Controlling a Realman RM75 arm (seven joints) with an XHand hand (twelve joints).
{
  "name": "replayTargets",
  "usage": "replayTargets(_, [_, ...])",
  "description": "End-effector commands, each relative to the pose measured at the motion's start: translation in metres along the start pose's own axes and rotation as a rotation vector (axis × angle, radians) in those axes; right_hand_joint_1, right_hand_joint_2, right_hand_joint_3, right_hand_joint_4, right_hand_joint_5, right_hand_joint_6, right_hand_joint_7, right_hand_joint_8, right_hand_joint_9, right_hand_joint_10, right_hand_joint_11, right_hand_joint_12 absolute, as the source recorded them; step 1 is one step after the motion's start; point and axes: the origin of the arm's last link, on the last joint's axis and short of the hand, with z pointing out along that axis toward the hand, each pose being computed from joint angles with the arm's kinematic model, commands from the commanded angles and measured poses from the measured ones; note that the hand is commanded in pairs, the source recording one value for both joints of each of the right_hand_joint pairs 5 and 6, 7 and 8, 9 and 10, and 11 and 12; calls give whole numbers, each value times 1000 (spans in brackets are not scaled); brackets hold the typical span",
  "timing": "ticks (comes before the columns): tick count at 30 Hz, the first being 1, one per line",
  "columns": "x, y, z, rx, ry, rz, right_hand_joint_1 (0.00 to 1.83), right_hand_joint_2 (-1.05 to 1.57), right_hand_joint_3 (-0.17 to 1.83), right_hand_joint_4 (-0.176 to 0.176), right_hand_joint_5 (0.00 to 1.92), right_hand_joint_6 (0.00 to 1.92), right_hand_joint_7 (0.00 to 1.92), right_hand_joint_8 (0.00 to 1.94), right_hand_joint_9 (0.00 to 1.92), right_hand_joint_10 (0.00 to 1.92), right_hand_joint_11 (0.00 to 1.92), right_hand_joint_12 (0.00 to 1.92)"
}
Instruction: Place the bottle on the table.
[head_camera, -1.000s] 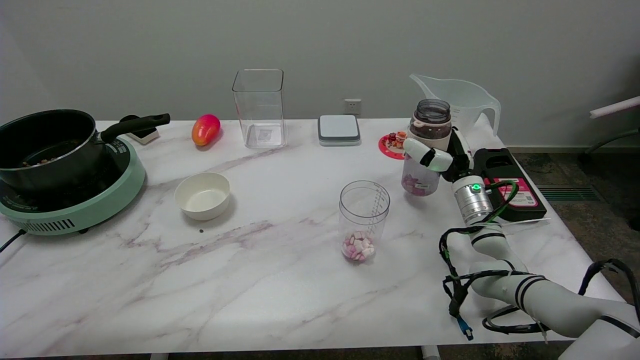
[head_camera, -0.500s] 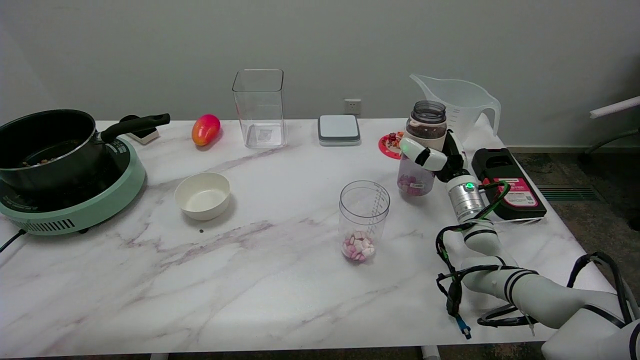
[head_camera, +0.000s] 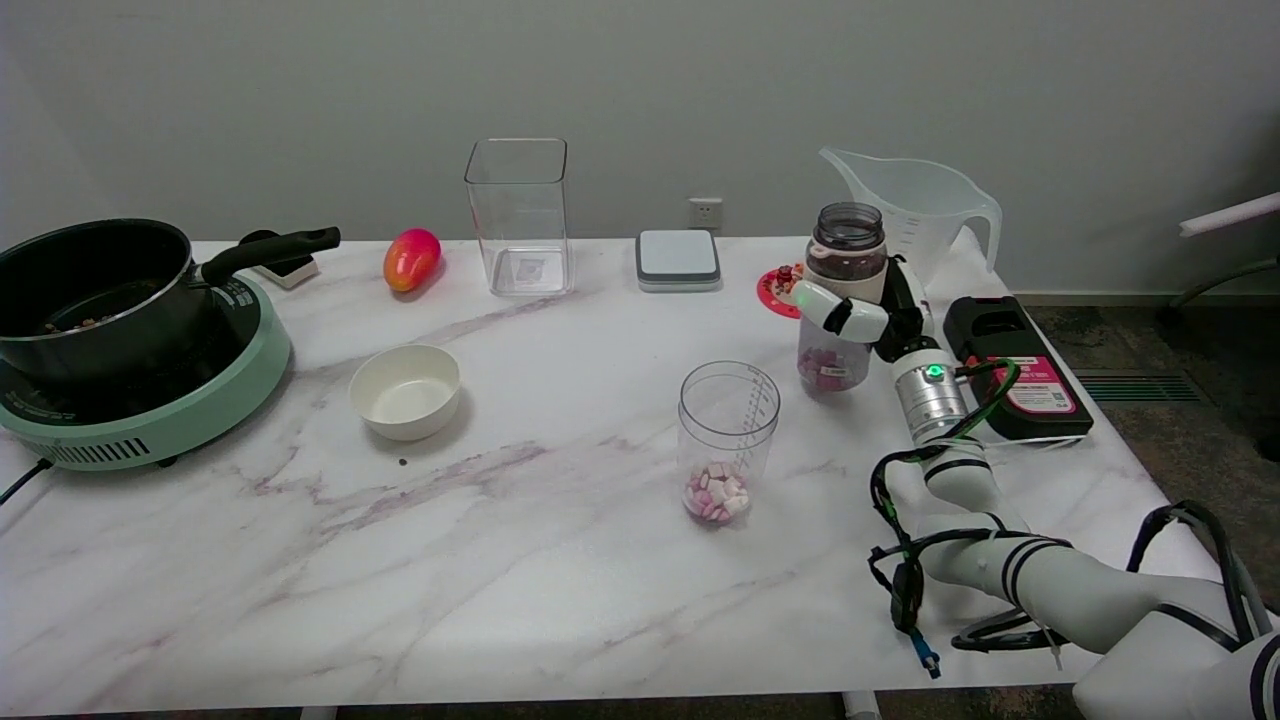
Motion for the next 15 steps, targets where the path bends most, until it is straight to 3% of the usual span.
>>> replayTargets(1, [9,-6,-18,94,42,-109,1417,571,880,0,1244,1244,1474,1474,1337,1337,1198,1198])
replayTargets(15, [9,3,-32,54,28,3,1378,364,966,0,1152,1152,1451,1451,1319,1319,1173,1173])
